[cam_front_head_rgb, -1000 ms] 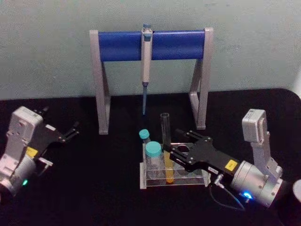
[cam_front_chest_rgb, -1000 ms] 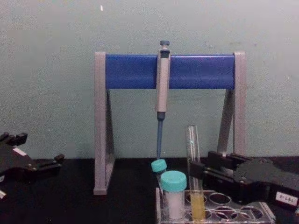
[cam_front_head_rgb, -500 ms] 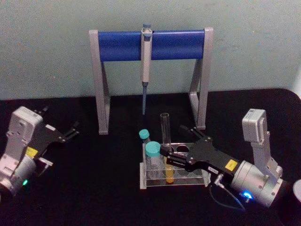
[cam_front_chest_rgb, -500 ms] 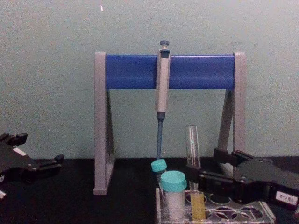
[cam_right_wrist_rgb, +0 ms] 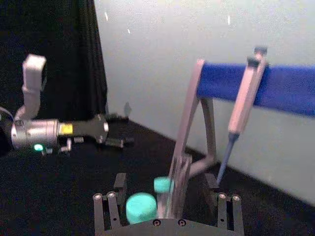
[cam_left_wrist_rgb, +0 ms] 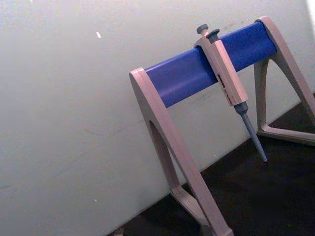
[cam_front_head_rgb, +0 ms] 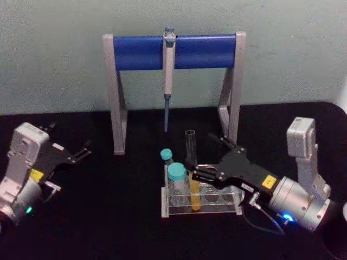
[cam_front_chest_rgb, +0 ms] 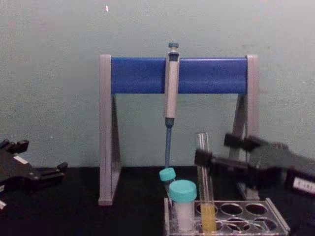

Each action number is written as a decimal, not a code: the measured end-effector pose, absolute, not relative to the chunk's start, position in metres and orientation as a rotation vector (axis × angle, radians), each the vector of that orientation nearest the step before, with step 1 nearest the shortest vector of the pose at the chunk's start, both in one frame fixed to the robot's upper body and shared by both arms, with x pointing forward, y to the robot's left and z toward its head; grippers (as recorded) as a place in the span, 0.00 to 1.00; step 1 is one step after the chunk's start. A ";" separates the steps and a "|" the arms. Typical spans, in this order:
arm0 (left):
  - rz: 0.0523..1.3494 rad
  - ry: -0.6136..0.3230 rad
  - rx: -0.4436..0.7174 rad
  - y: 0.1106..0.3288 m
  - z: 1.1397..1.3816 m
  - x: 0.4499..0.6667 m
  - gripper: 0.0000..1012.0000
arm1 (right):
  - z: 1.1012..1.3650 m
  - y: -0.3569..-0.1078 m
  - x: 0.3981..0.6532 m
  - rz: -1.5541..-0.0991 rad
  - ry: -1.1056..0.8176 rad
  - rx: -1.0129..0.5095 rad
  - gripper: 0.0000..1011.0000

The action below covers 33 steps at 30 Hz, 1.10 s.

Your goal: Pick up the test tube from the test tube rack, shake it, then place it back into the test tube rack.

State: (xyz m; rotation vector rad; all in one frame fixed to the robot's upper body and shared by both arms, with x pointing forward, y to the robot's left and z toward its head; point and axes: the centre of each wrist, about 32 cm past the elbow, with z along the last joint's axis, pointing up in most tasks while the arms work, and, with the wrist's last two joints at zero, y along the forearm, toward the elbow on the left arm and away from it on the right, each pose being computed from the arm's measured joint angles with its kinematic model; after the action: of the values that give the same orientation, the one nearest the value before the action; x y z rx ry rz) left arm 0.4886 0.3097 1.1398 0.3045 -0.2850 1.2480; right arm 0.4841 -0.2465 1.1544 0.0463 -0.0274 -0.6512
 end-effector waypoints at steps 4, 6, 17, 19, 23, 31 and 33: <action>1.248 -0.285 0.304 0.310 1.140 0.489 0.99 | 1.168 -0.248 0.484 -0.655 -0.089 0.098 0.99; 1.248 -0.285 0.304 0.310 1.140 0.489 0.99 | 1.175 -0.249 0.483 -0.681 -0.125 0.130 0.99; 1.248 -0.285 0.304 0.310 1.140 0.489 0.99 | 1.174 -0.251 0.466 -1.059 -0.265 0.184 0.99; 1.248 -0.285 0.304 0.310 1.140 0.489 0.99 | 1.171 -0.251 0.463 -1.119 -0.267 0.174 0.99; 1.248 -0.285 0.305 0.310 1.140 0.489 0.99 | 1.160 -0.251 0.458 -1.250 -0.229 0.114 0.99; 1.248 -0.285 0.304 0.310 1.140 0.489 0.99 | 1.138 -0.253 0.452 -1.323 -0.124 -0.012 0.99; 1.248 -0.285 0.304 0.310 1.140 0.489 0.99 | 1.132 -0.253 0.452 -1.331 -0.098 -0.037 0.99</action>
State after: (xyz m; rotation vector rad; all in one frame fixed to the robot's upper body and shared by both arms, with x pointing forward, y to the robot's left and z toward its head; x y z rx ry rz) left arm 0.4886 0.3097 1.1398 0.3044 -0.2850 1.2480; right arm 0.4515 -0.2533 1.1324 -0.0373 -0.0983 -1.3308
